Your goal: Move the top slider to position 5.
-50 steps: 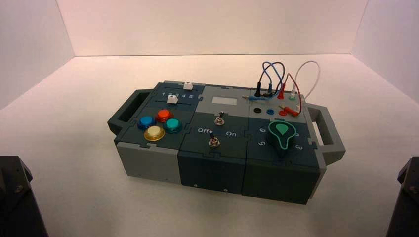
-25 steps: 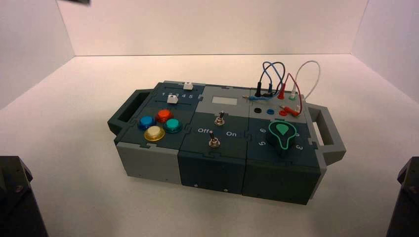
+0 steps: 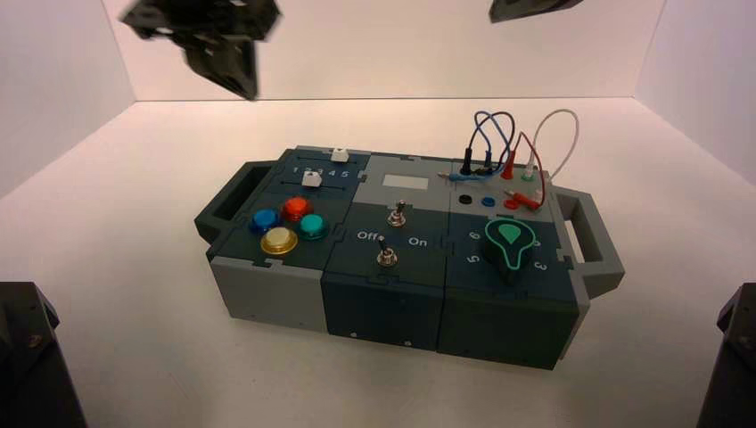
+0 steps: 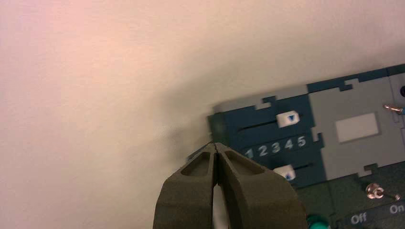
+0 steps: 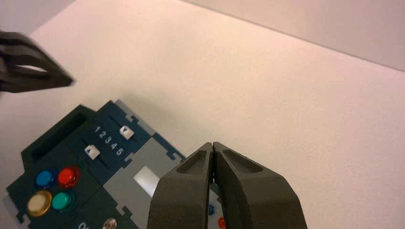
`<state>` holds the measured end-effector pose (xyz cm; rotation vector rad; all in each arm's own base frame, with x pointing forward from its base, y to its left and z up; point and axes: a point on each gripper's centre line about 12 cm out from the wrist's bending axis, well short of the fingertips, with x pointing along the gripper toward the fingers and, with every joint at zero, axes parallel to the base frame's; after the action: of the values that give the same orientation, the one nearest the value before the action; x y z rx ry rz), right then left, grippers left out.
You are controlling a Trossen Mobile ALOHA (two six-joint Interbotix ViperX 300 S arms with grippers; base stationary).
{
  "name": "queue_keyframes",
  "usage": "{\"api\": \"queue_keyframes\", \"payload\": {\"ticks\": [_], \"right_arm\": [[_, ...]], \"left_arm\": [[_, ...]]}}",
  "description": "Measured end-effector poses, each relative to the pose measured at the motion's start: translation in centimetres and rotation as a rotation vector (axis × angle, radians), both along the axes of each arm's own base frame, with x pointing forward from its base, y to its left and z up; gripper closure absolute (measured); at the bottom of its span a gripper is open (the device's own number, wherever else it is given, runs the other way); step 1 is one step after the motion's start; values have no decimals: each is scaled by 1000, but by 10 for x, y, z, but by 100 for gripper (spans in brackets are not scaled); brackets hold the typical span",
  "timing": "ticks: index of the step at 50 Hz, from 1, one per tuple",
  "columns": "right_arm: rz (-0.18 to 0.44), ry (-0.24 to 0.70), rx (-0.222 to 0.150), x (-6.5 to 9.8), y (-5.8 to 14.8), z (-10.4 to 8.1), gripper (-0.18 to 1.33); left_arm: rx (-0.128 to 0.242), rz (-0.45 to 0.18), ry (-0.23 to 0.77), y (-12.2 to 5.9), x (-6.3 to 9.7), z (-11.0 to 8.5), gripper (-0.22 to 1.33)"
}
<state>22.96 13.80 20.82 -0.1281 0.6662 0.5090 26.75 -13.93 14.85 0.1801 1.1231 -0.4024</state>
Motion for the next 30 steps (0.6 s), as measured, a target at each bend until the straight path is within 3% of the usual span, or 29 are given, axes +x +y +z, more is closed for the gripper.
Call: {"api": "queue_keyframes", "payload": {"ticks": [10, 30], "right_arm": [[5, 13, -8, 2, 3, -3, 129], [6, 19, -11, 3, 4, -5, 129]], "left_arm": [[31, -57, 58, -30, 16, -24, 127], [58, -99, 119, -57, 27, -48, 127]]}}
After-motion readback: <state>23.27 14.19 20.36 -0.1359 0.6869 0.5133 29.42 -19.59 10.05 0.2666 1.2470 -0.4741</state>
